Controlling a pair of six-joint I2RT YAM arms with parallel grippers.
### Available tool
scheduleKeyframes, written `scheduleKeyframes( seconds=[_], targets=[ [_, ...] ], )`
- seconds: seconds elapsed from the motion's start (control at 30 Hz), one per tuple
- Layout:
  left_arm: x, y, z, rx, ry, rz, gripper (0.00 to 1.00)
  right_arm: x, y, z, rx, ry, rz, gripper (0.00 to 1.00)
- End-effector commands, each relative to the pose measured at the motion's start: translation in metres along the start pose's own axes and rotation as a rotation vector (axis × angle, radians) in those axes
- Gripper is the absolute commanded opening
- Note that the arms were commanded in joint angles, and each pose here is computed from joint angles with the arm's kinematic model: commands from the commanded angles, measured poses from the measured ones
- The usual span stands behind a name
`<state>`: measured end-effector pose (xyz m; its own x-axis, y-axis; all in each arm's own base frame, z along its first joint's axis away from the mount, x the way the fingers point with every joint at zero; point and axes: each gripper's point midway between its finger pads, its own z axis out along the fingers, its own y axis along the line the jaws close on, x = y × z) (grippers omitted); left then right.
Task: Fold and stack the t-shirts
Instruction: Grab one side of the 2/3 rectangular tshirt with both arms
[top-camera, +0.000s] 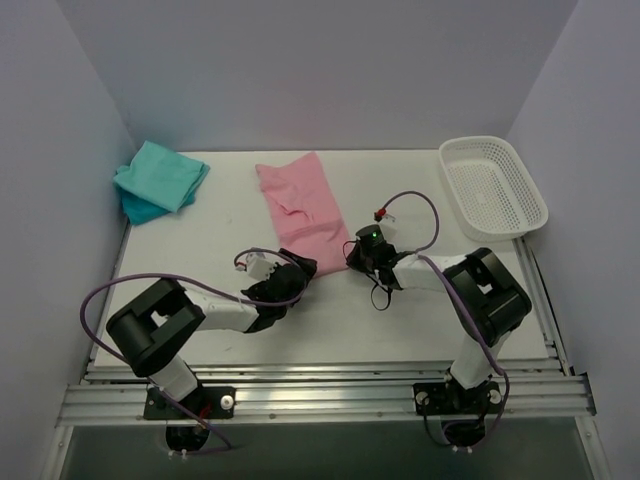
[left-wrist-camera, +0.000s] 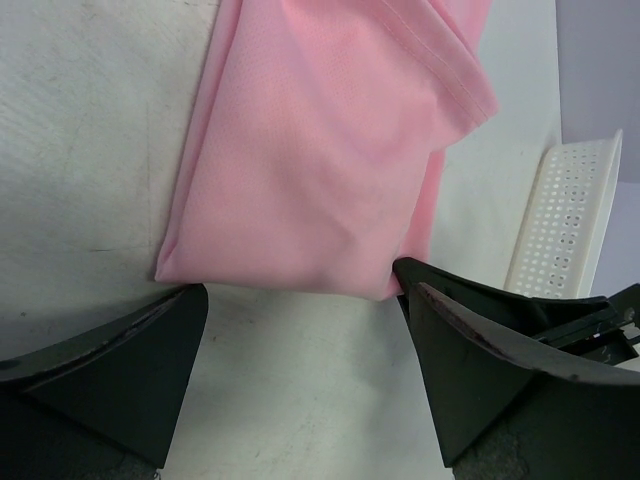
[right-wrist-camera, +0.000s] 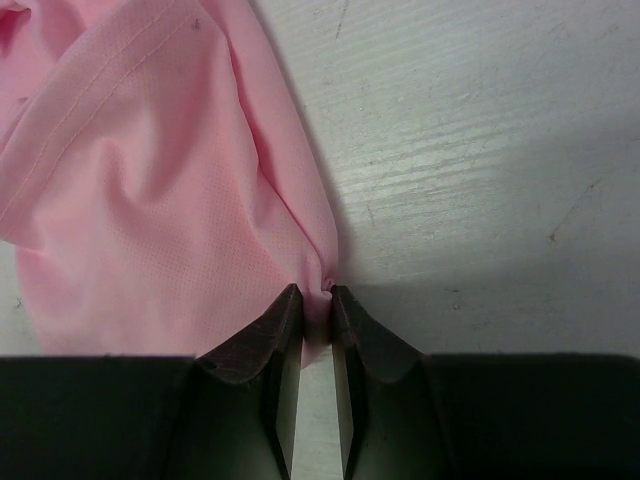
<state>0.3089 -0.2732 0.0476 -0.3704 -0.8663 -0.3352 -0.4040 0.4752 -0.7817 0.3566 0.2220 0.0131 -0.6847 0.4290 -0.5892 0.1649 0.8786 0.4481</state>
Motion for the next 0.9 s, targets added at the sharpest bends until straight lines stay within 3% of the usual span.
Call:
scheduleKeyframes(
  seconds=[0.0,0.33,0.47,0.87],
  targets=[
    [-0.01,0.121,-0.015,-0.344,0.001,0.19,0.94,0.029,-0.028,0.002,0.099,0.087,-0.036,0.15],
    [-0.014,0.142,-0.014,-0.392,-0.018,0.198,0.8,0.033,-0.028,0.003,0.099,0.095,-0.042,0.14],
    [-0.014,0.145,-0.008,-0.394,-0.027,0.2,0.64,0.034,-0.029,0.002,0.1,0.096,-0.044,0.13],
    [-0.026,0.161,0.003,-0.435,-0.048,0.199,0.57,0.033,-0.032,-0.001,0.107,0.094,-0.057,0.12]
  ],
)
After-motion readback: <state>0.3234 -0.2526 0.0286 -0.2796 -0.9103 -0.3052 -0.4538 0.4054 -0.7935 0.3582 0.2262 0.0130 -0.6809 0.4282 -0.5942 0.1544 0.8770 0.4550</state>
